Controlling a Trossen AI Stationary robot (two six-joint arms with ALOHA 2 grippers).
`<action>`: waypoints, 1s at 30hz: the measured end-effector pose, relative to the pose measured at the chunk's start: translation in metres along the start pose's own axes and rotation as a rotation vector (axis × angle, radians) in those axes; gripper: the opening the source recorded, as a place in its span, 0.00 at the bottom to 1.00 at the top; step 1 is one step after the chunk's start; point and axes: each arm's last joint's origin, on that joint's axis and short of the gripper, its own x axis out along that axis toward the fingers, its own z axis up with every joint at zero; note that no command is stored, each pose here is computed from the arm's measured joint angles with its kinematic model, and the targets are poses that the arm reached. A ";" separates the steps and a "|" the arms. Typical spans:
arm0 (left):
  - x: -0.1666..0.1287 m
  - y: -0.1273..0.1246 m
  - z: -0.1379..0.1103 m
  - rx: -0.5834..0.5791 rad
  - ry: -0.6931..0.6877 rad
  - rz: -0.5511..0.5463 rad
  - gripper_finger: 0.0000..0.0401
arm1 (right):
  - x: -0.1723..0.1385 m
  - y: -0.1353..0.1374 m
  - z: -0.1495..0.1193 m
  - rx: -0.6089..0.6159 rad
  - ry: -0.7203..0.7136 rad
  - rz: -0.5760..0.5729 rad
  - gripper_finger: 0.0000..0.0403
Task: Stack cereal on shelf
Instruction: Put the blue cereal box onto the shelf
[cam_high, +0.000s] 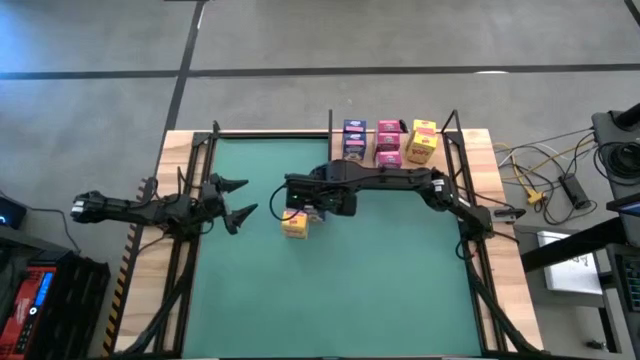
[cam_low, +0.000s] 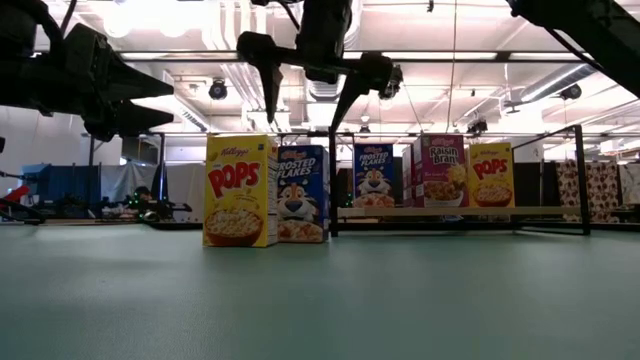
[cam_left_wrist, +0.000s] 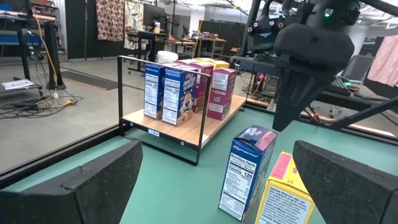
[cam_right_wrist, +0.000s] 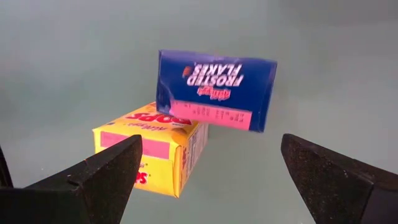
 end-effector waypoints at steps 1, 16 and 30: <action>0.000 0.000 0.000 0.000 0.000 0.000 0.99 | 0.001 0.000 0.000 0.000 -0.004 -0.002 0.93; 0.000 0.000 0.000 0.002 0.004 0.001 0.99 | 0.032 0.004 0.011 0.026 -0.013 -0.054 0.93; 0.001 0.000 -0.001 0.005 0.008 0.001 0.99 | 0.050 0.008 0.017 0.025 -0.012 -0.053 0.93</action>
